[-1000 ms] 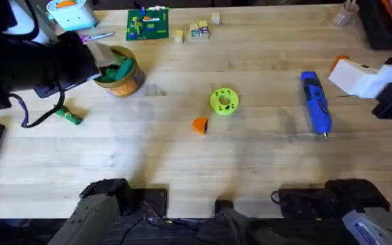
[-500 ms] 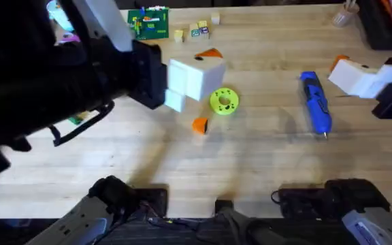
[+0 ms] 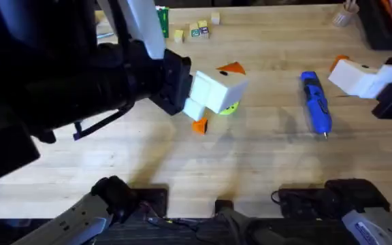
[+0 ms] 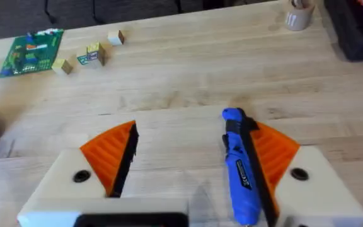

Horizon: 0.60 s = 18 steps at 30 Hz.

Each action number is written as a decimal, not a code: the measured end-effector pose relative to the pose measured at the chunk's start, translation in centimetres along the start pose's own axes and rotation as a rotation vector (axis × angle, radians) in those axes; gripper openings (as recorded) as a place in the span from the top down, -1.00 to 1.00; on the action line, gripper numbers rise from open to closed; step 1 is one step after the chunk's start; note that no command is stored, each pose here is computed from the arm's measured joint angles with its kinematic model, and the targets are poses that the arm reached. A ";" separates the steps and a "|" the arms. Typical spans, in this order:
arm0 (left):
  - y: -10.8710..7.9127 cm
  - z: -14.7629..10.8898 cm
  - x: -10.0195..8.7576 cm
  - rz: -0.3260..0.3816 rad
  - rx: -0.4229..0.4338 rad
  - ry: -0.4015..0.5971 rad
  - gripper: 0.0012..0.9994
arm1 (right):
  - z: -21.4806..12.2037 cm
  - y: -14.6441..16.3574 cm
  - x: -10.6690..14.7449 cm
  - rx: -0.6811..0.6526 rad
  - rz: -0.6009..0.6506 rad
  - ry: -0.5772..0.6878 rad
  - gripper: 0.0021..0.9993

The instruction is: Pick up the gripper from the table and insert it into the empty holder that is missing its gripper. Then pick up a screw, insert it into the mounting hole, and use the screwdriver to tighten it. Finally, clean up the table by picking up the vegetable and placing it into the bucket.

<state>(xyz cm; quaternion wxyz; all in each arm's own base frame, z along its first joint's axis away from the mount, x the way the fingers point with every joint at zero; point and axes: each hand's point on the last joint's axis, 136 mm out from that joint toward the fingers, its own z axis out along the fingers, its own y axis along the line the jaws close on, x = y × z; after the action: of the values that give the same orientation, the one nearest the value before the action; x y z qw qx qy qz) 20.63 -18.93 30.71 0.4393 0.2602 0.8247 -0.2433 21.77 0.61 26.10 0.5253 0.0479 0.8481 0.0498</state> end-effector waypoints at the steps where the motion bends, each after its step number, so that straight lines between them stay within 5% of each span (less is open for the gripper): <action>1: 0.0 0.1 -0.3 0.016 0.001 -0.009 -0.98 | 0.0 0.0 0.0 0.000 0.000 0.000 -0.98; 7: -0.1 2.3 -1.8 0.123 0.021 -0.128 -0.98 | 0.0 0.0 0.0 0.000 0.000 0.000 -0.98; 12: 0.0 4.5 1.8 0.182 0.061 -0.244 -0.98 | 0.0 0.0 0.0 0.000 0.000 0.000 -0.98; 18: -0.1 3.6 6.7 0.235 0.102 -0.450 -0.98 | 0.0 0.0 0.0 0.000 0.000 0.000 -0.98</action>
<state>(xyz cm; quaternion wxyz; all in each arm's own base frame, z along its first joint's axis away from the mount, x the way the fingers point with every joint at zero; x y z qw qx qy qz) 19.52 -19.85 23.19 0.6232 0.3156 0.6569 -0.2837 21.76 0.61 26.09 0.5252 0.0479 0.8482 0.0498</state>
